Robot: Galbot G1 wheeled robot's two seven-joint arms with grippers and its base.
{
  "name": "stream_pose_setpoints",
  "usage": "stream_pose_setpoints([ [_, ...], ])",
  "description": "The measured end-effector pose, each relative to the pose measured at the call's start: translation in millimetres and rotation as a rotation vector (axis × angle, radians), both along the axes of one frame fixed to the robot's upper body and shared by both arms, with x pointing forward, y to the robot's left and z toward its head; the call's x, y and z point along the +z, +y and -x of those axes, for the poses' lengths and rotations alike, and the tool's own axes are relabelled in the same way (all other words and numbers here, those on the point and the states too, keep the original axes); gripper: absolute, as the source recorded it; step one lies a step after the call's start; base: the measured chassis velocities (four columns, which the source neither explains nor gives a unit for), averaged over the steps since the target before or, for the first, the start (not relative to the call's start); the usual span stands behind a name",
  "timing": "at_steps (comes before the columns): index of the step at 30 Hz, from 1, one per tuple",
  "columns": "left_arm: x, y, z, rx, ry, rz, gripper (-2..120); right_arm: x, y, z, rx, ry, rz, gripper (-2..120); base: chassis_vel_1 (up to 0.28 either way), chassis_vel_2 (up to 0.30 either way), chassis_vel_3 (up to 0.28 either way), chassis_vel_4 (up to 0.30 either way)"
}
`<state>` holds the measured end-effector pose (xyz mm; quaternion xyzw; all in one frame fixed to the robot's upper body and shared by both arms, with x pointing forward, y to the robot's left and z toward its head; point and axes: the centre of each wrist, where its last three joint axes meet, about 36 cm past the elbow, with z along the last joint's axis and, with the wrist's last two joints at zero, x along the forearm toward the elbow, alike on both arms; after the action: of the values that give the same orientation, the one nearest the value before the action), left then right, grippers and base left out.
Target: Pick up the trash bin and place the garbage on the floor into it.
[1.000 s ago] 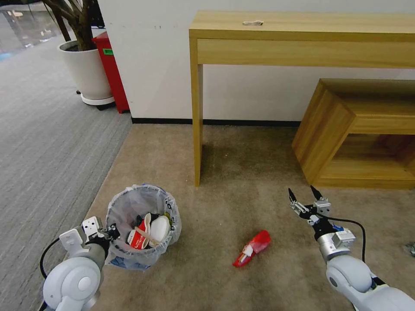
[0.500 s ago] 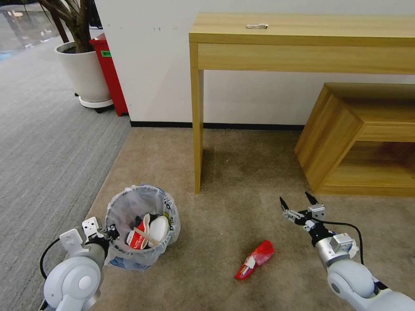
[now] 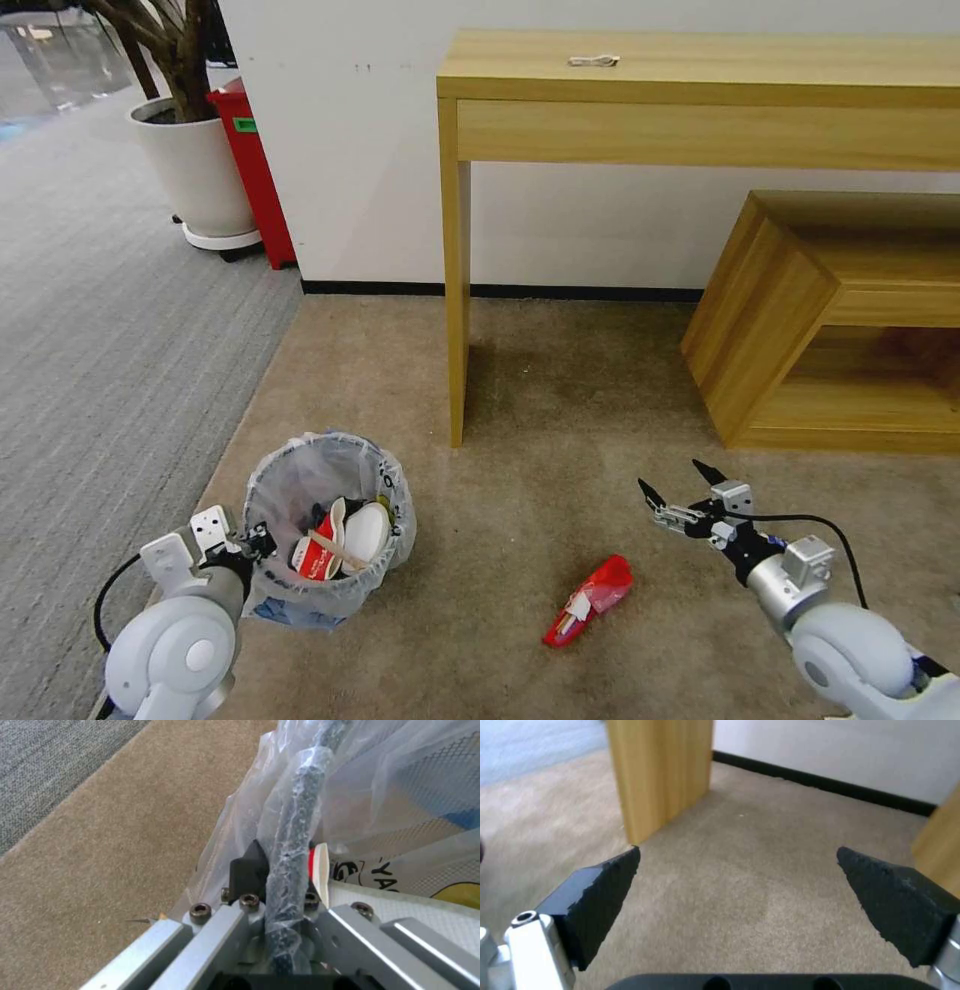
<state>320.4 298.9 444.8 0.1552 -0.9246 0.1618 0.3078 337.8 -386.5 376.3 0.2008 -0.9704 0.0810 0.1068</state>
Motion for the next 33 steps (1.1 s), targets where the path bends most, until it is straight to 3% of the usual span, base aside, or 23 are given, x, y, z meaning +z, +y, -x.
stream_pose_setpoints([
  [11,-2,-3,0,-0.002,0.000,0.002,0,12,-33,-14,0.250,-0.107,0.255,100,0.000,0.000,0.000,0.000],
  [15,-2,-4,0,-0.001,0.001,0.002,0,28,-58,-32,0.415,-0.221,0.467,100,0.000,0.000,0.000,0.000],
  [21,-4,-7,2,0.002,0.004,0.005,0,46,-72,-47,0.541,-0.289,0.631,100,0.000,0.000,0.000,0.000],
  [33,-12,-11,2,0.019,0.013,0.007,0,66,-57,-83,0.792,-0.428,0.809,100,0.000,0.000,0.000,0.000],
])
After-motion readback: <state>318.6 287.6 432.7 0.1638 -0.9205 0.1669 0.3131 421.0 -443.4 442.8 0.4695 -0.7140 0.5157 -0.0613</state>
